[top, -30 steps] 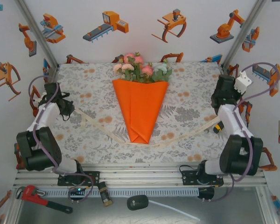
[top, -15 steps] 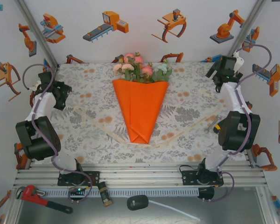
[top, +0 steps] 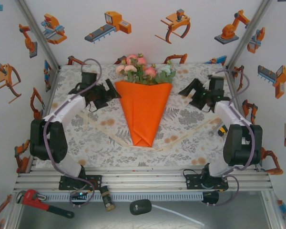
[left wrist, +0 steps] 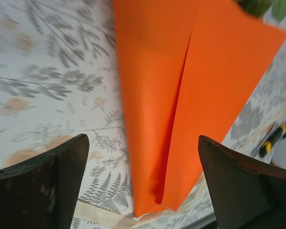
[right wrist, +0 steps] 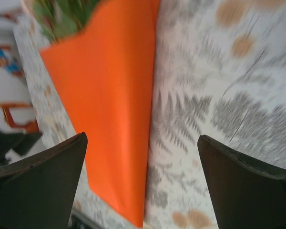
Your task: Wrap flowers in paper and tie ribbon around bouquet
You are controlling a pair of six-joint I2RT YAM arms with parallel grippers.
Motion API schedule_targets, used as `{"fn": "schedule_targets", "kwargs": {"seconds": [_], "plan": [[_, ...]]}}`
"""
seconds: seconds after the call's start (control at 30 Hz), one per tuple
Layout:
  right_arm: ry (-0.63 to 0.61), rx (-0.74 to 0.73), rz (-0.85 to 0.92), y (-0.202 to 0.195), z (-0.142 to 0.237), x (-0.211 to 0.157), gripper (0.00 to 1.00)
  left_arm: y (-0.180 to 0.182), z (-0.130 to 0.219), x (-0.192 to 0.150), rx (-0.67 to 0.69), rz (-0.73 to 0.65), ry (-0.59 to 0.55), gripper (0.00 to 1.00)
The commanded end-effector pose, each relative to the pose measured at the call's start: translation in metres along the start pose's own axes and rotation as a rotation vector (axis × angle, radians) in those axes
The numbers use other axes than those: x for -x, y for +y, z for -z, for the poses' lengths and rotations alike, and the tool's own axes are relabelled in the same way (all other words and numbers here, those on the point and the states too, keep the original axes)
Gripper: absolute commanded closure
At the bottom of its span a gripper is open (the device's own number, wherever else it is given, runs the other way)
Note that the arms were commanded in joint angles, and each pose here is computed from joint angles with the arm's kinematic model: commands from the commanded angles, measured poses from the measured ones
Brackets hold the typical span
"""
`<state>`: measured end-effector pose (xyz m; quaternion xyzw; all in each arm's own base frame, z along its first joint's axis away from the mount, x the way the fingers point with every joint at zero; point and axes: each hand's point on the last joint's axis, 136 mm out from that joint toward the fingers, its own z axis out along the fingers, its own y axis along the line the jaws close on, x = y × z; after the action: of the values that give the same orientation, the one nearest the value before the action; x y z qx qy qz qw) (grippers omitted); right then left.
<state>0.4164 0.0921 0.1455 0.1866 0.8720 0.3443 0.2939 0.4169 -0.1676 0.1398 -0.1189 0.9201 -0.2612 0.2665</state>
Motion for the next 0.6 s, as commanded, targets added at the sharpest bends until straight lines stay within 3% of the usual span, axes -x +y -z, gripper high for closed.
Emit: {"fn": "schedule_targets", "kwargs": {"seconds": [0.0,0.2,0.57], "plan": [[0.079,0.132,0.031,0.024,-0.015,-0.036,0.12,-0.007,-0.028,-0.018,-0.066,-0.059,0.056,0.10],[0.169,0.149,0.017,0.009,-0.050,-0.091,0.17,-0.015,-0.067,-0.051,-0.120,-0.104,0.151,0.03],[0.181,0.124,0.018,0.003,-0.087,-0.116,0.36,-0.018,-0.085,-0.088,-0.263,-0.018,0.238,0.02]]}}
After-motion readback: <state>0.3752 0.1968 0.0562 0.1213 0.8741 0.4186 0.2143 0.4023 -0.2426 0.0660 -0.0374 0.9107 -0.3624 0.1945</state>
